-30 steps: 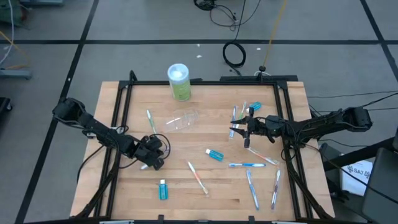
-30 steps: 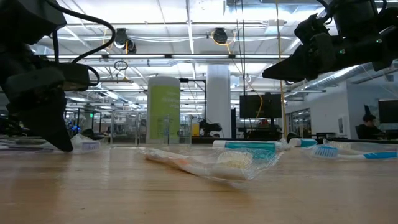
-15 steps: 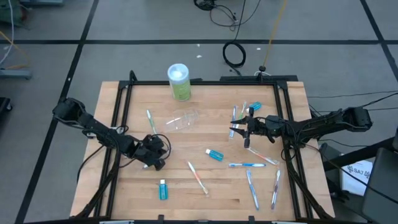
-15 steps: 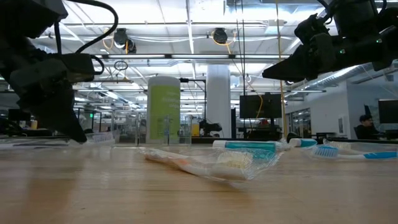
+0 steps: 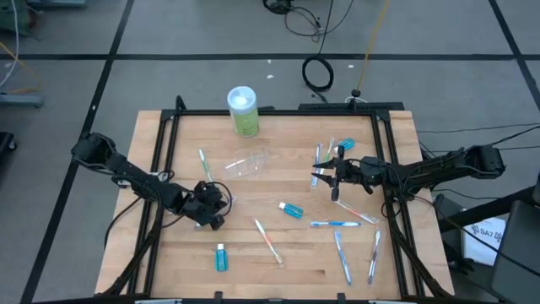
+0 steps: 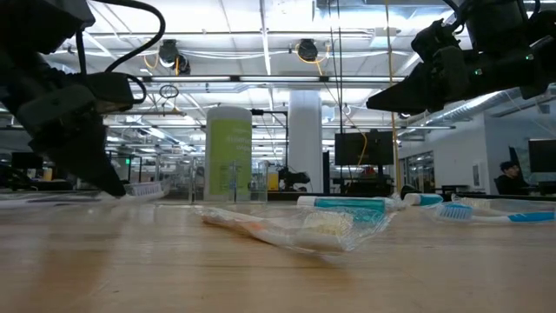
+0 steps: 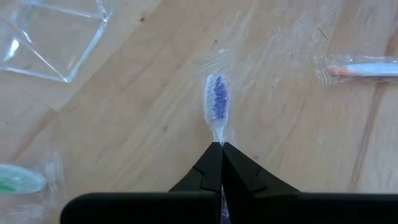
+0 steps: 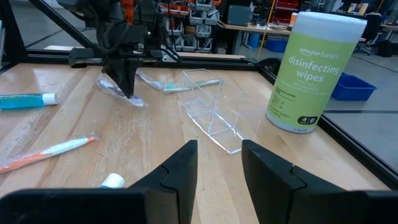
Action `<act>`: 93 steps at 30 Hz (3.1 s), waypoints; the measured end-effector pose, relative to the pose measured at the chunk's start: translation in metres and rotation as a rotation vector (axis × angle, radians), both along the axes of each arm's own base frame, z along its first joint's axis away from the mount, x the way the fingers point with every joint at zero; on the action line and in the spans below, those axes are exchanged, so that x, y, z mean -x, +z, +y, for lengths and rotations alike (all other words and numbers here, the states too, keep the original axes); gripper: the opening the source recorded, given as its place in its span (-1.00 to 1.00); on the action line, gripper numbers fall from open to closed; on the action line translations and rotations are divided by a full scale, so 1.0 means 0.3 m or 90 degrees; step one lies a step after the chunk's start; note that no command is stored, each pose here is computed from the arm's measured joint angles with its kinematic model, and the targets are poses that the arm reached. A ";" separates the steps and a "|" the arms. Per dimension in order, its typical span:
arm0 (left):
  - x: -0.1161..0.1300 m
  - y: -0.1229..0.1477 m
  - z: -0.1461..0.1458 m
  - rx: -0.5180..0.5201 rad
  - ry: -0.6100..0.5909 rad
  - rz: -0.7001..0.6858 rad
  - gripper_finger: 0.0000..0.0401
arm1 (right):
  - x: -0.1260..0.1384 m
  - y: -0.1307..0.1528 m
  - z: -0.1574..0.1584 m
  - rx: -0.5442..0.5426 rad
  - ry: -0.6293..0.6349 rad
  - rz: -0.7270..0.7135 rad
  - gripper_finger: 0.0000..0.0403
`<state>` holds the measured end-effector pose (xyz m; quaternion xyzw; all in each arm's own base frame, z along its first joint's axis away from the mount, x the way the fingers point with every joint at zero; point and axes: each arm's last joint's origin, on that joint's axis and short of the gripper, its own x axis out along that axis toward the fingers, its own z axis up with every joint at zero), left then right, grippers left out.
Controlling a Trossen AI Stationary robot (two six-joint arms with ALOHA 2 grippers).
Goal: Pick & Place toothbrushing station
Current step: Put the top right purple toothbrush into the transparent organizer
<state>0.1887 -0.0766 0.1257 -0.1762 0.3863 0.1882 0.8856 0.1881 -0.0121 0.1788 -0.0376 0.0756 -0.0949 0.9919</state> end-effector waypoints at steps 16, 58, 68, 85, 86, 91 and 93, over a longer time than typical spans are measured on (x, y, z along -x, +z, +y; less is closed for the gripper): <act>-0.029 0.027 -0.005 -0.045 -0.005 -0.077 -0.99 | 0.000 0.000 0.000 0.000 0.000 0.000 -0.42; -0.010 0.262 0.051 -0.289 0.185 -0.338 -0.99 | 0.000 0.000 0.000 0.000 0.000 0.000 -0.42; -0.033 0.280 0.097 -0.331 0.231 -0.340 -0.99 | 0.000 0.000 0.000 0.000 0.000 0.000 -0.42; -0.054 0.302 0.191 -0.364 0.313 -0.340 -0.99 | 0.000 0.000 0.000 0.000 0.000 0.000 -0.42; -0.056 0.305 0.194 -0.365 0.312 -0.343 -0.99 | 0.000 0.000 0.000 0.000 0.000 0.000 -0.42; -0.060 0.317 0.217 -0.381 0.325 -0.346 -0.99 | 0.000 0.000 0.000 0.000 0.000 0.000 -0.42; -0.061 0.321 0.228 -0.386 0.334 -0.347 -0.99 | 0.000 0.000 0.000 0.000 0.000 0.000 -0.42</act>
